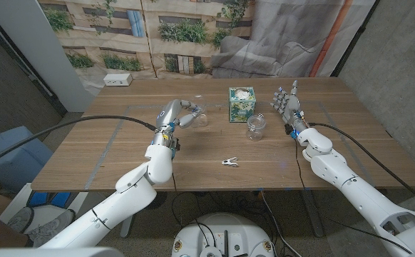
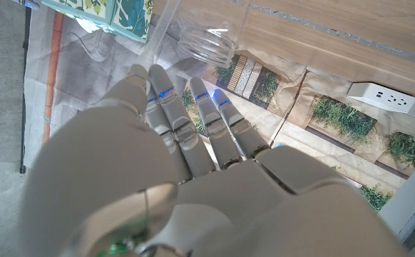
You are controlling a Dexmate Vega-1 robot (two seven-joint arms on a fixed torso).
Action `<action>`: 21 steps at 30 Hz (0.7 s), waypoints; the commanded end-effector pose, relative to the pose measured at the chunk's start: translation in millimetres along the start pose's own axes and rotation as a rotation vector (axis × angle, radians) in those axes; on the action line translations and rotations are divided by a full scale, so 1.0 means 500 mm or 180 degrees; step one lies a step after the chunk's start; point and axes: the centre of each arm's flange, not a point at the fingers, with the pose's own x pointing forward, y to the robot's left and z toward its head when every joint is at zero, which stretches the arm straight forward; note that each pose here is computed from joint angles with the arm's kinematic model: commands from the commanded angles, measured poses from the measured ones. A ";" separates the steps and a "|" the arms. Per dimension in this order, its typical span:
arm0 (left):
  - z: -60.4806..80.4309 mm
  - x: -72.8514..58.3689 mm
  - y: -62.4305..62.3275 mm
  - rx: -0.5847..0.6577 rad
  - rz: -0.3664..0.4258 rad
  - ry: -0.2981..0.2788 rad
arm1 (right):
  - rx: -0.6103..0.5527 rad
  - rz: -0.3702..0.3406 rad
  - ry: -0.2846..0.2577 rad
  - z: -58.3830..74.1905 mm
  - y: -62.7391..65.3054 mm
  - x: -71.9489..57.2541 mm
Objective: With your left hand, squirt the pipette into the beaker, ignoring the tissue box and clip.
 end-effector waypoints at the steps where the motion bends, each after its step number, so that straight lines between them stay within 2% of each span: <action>1: -0.004 0.004 -0.004 0.0006 -0.0010 0.0038 | 0.0000 -0.0008 -0.0001 0.000 0.001 0.001; 13: -0.004 0.007 -0.007 0.0016 0.0009 0.0034 | -0.0001 -0.0009 -0.0001 0.000 0.001 0.001; 21: -0.006 0.010 -0.008 -0.0058 -0.0097 0.0079 | 0.0001 0.0011 0.0001 0.000 0.001 0.000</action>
